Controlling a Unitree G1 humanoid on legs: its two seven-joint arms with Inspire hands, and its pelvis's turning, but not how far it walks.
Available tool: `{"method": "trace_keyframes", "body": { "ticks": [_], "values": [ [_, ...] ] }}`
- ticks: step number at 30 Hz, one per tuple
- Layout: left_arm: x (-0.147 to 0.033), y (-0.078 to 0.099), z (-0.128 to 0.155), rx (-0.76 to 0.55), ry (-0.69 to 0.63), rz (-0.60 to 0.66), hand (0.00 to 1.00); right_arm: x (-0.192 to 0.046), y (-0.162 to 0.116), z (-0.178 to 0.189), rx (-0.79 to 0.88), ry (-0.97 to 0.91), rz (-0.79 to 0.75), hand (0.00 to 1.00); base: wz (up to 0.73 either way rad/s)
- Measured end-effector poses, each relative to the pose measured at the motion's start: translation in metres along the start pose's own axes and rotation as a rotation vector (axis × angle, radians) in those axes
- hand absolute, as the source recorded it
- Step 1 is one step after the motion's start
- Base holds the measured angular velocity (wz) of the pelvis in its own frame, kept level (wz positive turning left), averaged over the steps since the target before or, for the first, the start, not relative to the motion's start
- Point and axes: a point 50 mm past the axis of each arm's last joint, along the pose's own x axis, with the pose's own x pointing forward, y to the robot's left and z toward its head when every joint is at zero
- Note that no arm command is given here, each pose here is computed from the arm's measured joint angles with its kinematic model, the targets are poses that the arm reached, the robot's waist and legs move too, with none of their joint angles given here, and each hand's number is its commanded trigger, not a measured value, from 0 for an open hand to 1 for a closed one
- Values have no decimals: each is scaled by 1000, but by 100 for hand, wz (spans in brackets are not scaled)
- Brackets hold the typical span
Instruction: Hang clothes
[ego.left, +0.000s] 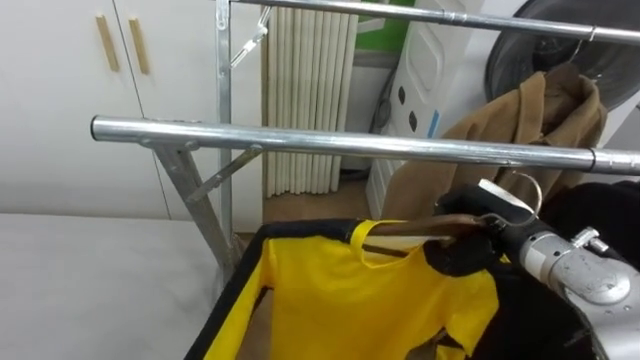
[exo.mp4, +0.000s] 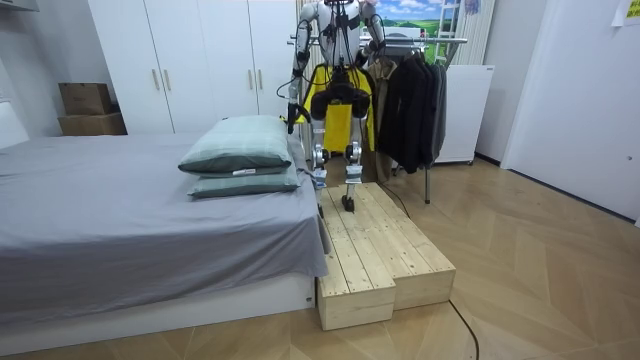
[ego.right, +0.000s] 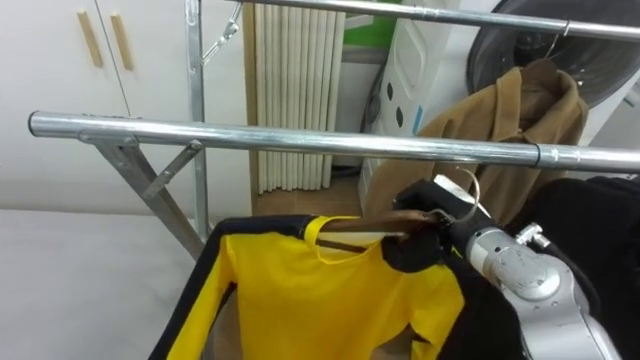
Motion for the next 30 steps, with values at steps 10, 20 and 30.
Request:
{"method": "trace_keyframes", "body": {
  "ticks": [10,20,30],
  "values": [
    [0,0,0,-83,-2,-13,0,7,1,-25,70,114,47,100,0],
    [0,-1,0,-84,0,-31,0,16,-13,-2,32,79,-1,100,-4],
    [0,0,1,-83,-1,-32,0,18,-19,5,-11,74,-48,100,0]
  ]
}}
